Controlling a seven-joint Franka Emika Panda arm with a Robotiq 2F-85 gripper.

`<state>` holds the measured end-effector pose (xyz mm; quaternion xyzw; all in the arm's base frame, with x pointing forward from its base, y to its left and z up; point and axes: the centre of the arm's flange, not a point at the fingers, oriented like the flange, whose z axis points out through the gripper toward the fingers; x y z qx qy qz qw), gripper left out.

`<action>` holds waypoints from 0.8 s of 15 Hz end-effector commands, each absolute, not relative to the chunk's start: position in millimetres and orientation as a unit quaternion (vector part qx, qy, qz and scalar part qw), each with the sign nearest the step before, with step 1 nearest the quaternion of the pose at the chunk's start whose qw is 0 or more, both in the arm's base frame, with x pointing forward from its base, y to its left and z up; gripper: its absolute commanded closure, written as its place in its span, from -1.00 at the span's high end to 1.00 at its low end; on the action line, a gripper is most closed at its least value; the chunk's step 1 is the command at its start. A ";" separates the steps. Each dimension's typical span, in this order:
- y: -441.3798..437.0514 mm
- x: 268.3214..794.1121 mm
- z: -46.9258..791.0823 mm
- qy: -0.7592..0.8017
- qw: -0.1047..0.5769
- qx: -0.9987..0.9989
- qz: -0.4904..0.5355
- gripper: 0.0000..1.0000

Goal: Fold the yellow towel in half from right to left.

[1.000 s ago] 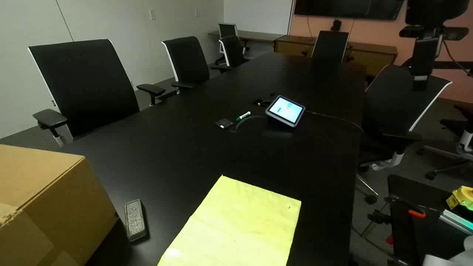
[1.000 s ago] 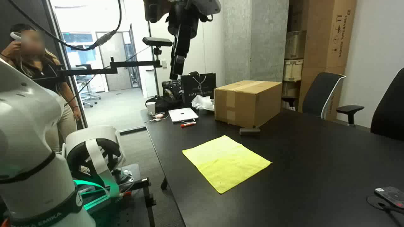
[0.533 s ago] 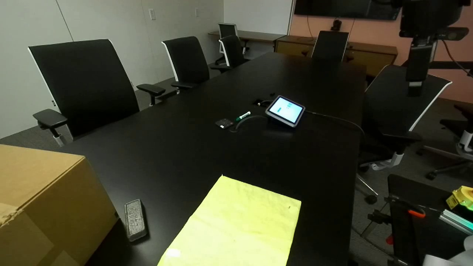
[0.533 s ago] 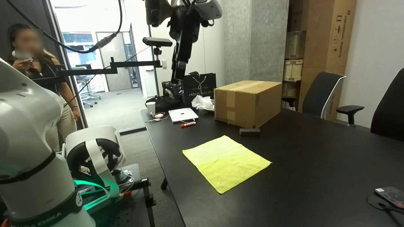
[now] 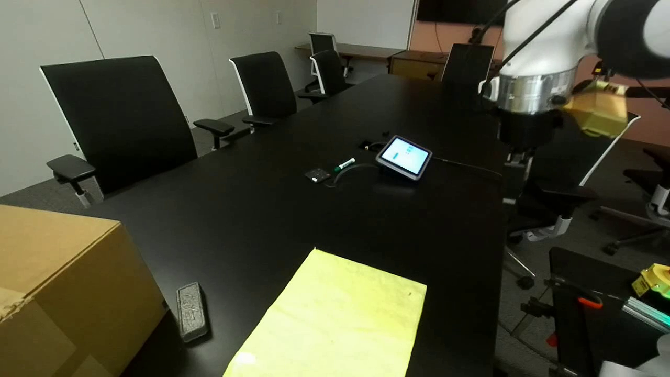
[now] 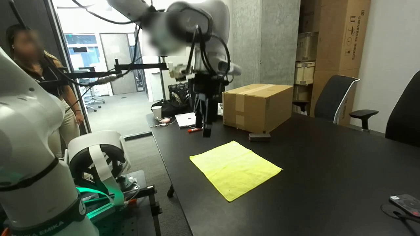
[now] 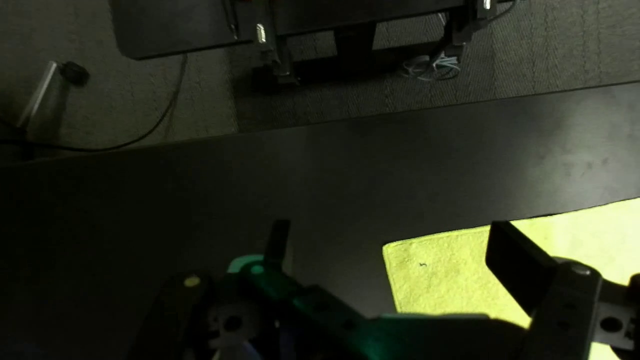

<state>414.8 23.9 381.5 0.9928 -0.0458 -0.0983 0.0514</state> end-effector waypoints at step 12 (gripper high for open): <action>47.9 477.1 174.7 -0.145 -0.083 0.982 -0.089 1.00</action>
